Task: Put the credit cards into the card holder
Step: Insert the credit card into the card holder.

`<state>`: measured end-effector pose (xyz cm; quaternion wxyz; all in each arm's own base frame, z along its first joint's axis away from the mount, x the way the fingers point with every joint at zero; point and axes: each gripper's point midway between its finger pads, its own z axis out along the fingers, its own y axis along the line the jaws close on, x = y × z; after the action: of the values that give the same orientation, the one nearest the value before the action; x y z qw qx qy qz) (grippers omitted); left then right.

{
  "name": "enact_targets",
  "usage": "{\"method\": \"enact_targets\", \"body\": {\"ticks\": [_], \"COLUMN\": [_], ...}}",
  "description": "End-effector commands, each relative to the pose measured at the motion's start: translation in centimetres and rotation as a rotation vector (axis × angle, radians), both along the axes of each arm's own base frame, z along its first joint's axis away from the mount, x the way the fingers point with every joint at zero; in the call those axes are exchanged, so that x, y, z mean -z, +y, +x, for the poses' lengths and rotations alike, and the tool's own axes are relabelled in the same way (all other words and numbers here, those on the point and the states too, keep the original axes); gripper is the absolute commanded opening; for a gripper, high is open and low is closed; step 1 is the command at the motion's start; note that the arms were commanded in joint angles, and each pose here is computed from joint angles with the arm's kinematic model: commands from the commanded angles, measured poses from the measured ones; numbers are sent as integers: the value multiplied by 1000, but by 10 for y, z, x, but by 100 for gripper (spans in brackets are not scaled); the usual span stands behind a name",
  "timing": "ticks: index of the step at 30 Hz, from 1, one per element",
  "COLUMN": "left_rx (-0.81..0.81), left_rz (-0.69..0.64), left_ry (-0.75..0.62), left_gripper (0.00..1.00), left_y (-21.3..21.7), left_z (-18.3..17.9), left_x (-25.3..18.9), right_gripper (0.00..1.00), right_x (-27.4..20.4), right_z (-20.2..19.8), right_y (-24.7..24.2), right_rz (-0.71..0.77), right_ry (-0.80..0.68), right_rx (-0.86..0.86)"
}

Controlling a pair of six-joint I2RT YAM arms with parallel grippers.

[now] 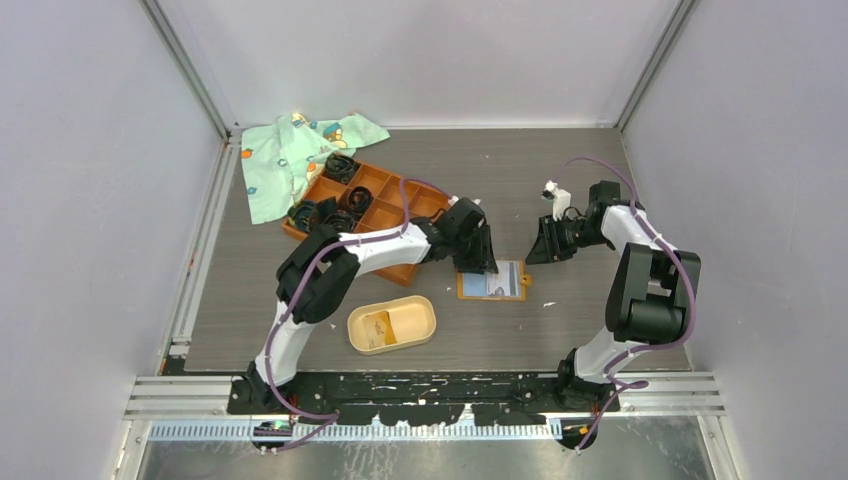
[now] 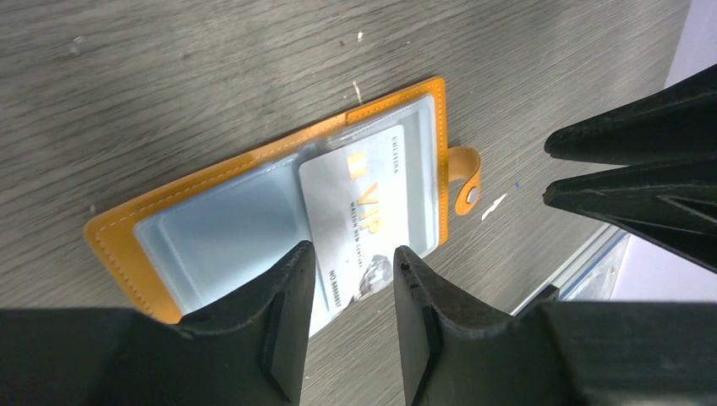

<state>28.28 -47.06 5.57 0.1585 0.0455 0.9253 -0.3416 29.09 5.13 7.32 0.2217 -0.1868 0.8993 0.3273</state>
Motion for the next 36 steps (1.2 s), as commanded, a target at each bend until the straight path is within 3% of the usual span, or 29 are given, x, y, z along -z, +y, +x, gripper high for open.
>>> {"method": "enact_targets", "body": {"ticks": [1,3,7,9,19,28,36], "left_rx": [0,6,18,23,77,89,133], "left_rz": [-13,3,40,60,120,187,157], "left_ry": [-97,-108,-101,-88,-35,3,38], "left_gripper": [37,31,6,1,0,0,0], "left_y": [8,12,18,19,14,18,4], "left_z": [14,13,11,10,4,-2,-12], "left_x": [-47,-49,-43,-38,-16,4,10], "right_gripper": [33,32,31,29,21,21,21], "right_x": [-11,-10,-5,1,33,39,40], "right_z": [4,5,7,11,3,-1,-4], "right_y": [3,2,-3,-10,-17,-9,-3], "right_rz": [11,7,-27,-68,-218,-219,-212], "right_ry": [-60,-58,-49,-43,78,124,143], "right_rx": [-19,-17,9,41,9,-14,-33]}}
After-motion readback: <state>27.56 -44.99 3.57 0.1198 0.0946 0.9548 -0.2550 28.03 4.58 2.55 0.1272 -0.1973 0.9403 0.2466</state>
